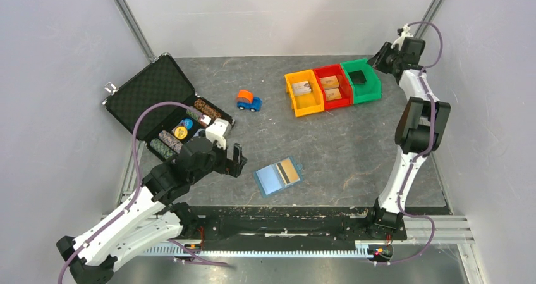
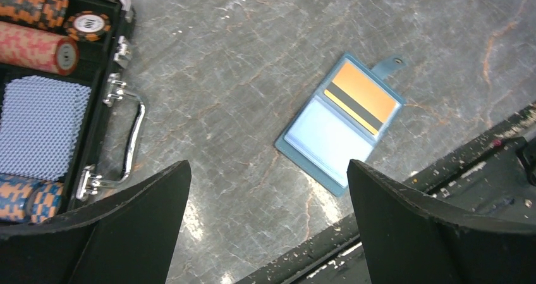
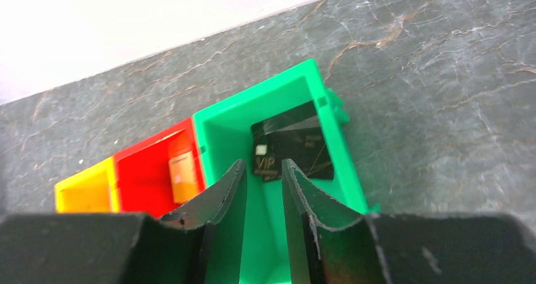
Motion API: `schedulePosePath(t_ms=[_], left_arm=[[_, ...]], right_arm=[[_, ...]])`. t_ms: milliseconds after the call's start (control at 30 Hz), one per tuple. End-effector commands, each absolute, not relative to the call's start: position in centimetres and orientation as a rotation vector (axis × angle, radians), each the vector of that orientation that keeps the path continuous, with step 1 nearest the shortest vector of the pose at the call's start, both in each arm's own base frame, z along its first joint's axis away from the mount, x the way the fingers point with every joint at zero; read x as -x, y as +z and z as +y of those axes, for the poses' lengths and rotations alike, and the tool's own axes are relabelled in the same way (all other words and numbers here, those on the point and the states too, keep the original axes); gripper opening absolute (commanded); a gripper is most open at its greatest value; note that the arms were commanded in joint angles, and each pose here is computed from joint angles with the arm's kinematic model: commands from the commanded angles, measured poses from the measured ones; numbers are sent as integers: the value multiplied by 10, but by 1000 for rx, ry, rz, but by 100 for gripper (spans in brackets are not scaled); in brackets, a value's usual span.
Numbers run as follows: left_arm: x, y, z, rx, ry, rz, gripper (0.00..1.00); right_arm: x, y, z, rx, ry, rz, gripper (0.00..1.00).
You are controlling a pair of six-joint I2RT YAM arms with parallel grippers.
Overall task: Take the credit cards out of the card holder
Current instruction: Place the credit card in the storage box, then remove the credit card from the card holder.
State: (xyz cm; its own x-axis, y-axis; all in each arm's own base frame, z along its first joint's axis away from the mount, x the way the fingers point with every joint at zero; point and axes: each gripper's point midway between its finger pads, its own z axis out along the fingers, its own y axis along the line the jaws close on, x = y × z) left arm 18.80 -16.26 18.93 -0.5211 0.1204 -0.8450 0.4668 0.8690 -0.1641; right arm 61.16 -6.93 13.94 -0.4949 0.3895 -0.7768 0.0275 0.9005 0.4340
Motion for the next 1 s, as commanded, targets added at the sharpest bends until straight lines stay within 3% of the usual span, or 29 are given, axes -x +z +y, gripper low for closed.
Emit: schedulePosePath(t_ms=[0, 600, 967], left_arm=[[-196, 204, -148, -312, -405, 2065, 100], [-186, 175, -150, -287, -414, 2204, 99], [-160, 144, -212, -200, -865, 2304, 88]], right_arm=[[-582, 219, -52, -259, 438, 1952, 30], [-389, 191, 137, 23, 533, 2123, 35], [-272, 130, 224, 256, 670, 2158, 35]])
